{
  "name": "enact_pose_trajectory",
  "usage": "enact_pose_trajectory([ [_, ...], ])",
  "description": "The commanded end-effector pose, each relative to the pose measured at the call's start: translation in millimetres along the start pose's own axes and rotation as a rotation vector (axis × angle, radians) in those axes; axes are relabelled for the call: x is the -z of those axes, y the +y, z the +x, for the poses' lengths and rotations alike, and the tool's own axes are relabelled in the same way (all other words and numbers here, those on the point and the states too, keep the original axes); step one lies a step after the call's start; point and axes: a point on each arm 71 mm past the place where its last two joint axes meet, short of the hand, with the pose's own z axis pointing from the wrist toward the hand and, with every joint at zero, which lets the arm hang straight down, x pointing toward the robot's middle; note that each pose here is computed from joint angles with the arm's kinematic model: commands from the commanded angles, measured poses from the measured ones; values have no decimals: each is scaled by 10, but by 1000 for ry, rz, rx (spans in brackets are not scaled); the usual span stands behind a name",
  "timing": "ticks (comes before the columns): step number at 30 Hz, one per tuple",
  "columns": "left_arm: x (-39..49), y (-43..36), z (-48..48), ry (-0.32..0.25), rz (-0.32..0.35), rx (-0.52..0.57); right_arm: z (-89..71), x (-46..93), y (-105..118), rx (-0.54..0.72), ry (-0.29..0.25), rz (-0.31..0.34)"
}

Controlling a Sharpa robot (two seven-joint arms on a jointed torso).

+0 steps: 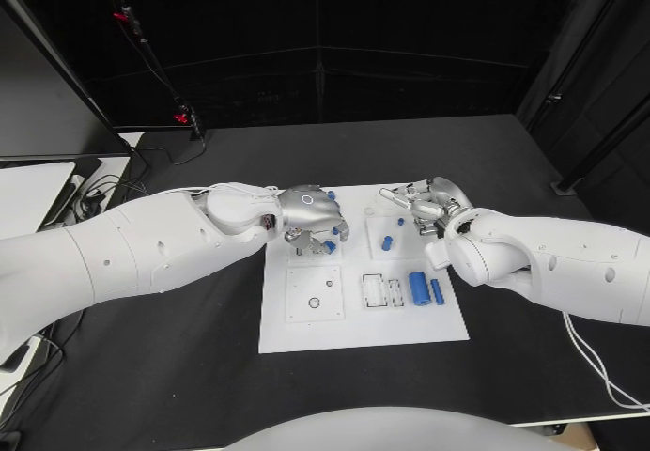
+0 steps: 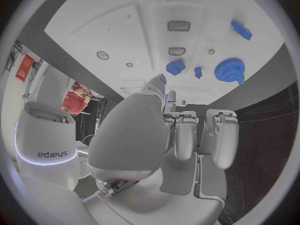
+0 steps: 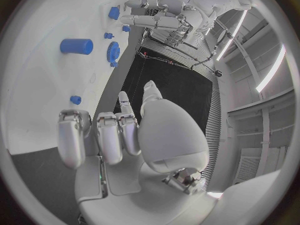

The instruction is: Assemble the parts on the task board

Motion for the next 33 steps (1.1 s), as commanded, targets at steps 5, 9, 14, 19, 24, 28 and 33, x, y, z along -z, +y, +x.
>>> enact_pose_trajectory([
  [5, -28, 17, 43, 74, -29, 10, 8, 1, 16, 0, 5, -8],
  [9, -34, 21, 50, 82, -38, 13, 9, 2, 16, 0, 6, -8],
  [14, -36, 28, 65, 101, -48, 19, 7, 2, 15, 0, 5, -8],
  [19, -38, 36, 76, 114, -62, 23, 6, 2, 15, 0, 5, -8],
  [24, -52, 48, 76, 112, -80, 20, 8, 2, 16, 0, 6, -9],
  [28, -67, 46, 76, 114, -87, 20, 9, 1, 16, -1, 7, -8],
  [33, -89, 43, 82, 124, -93, 23, 10, 1, 16, -1, 7, -9],
])
